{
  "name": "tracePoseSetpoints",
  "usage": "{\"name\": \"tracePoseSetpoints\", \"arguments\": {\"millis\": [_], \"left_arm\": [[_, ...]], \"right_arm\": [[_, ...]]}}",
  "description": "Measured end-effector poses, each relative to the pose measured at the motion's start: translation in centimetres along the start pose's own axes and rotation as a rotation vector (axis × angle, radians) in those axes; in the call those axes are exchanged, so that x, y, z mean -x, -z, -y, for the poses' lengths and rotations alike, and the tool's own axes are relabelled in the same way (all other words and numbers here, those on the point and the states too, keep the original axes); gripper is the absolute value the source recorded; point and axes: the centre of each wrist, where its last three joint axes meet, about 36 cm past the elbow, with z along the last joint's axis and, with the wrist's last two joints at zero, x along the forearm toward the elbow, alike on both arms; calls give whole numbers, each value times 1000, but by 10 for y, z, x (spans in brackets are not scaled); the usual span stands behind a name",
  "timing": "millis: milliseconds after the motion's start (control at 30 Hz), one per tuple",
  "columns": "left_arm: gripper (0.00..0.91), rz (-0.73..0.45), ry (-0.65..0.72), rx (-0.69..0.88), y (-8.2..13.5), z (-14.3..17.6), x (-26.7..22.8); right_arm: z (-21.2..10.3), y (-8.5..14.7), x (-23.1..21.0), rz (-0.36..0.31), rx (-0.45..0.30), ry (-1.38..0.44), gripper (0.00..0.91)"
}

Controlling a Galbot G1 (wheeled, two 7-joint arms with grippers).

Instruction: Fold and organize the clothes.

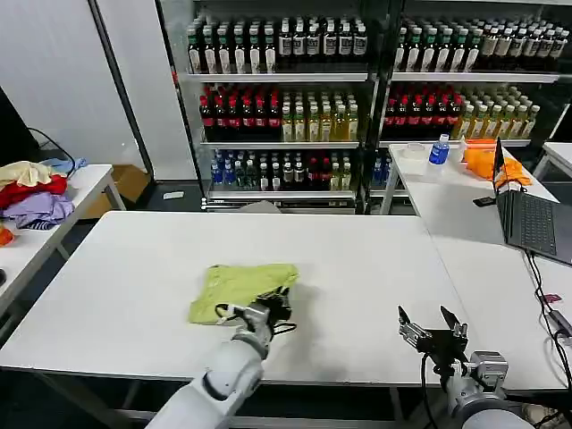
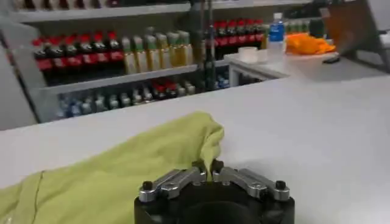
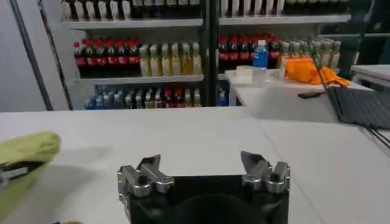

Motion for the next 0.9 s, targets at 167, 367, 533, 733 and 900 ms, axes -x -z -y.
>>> {"name": "tracePoseSetpoints", "arguments": {"millis": [167, 367, 533, 733, 900], "left_arm": [[907, 24, -42, -25, 12, 24, 19], [907, 86, -84, -91, 21, 41, 32], [907, 159, -99, -155, 24, 42, 30], [907, 245, -51, -211, 27, 17, 8], [907, 292, 32, -207, 15, -19, -22]], "right_arm": [[2, 2, 2, 15, -7, -2, 907], [2, 1, 6, 45, -31, 2, 907], [1, -1, 10, 93, -65, -10, 907], [-2, -4, 18, 166, -101, -20, 907], [-7, -8, 25, 216, -106, -28, 907]]}}
